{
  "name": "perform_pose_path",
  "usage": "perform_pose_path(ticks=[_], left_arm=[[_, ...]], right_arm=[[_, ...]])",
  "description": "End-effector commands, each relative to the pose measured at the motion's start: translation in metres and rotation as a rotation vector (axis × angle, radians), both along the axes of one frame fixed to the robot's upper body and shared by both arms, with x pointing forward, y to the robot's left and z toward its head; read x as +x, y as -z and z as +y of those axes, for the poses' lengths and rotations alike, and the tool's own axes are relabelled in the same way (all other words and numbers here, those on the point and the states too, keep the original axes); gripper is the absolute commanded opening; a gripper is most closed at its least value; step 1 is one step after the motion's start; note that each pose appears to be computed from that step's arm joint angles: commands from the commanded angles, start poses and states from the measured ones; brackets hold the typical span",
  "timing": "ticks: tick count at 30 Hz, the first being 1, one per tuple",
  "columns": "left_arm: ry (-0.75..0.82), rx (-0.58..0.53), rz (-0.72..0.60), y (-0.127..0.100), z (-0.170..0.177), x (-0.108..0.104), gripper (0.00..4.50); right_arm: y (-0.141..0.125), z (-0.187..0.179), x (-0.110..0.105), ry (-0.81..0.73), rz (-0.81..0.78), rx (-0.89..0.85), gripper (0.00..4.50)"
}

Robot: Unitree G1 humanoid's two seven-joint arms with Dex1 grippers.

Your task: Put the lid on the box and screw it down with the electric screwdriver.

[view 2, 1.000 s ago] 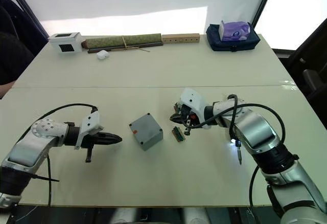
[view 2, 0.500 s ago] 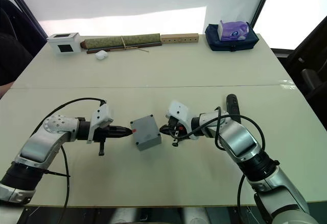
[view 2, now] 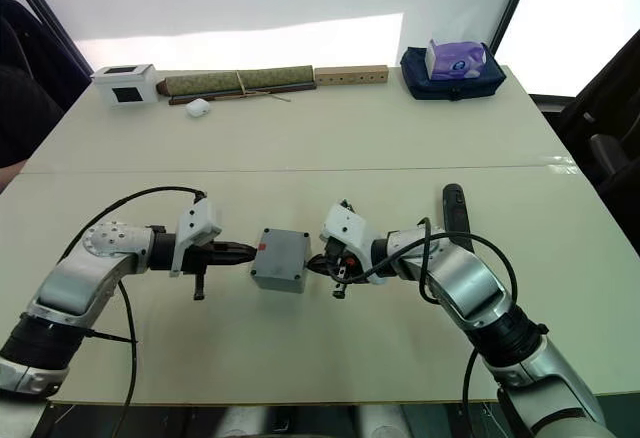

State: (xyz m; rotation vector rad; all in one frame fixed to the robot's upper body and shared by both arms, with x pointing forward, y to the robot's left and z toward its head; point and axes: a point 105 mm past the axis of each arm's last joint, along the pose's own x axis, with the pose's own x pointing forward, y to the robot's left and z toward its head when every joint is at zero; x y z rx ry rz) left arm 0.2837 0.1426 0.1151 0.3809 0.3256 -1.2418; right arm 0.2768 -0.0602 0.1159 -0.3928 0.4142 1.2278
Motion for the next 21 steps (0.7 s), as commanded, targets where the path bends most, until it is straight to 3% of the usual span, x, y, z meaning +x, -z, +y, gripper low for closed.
perform_pose_path(ticks=[1,5,6,9,13,16,21], left_arm=[[0.015,-0.015,-0.055,-0.02,0.004,-0.007,0.0],[0.013,-0.014,-0.063,-0.025,0.006,-0.011,0.0],[0.018,-0.027,-0.09,-0.036,0.005,-0.012,0.0],[0.033,-0.054,-0.134,-0.055,-0.001,-0.015,0.0],[0.076,-0.108,-0.152,-0.069,-0.017,-0.018,0.0],[0.09,-0.122,-0.159,-0.076,-0.021,-0.019,0.0],[0.104,-0.112,-0.168,-0.079,-0.022,-0.019,0.0]], right_arm=[[-0.03,-0.011,0.005,0.044,-0.122,0.063,0.04],[-0.039,-0.019,0.004,0.083,-0.145,0.098,0.04],[-0.038,-0.031,0.01,0.158,-0.163,0.11,0.04],[-0.031,-0.053,0.015,0.274,-0.186,0.109,0.94],[-0.014,-0.047,0.005,0.246,-0.138,0.109,2.45],[-0.011,-0.046,0.01,0.283,-0.145,0.127,3.6],[-0.002,-0.044,0.015,0.318,-0.121,0.143,3.6]])
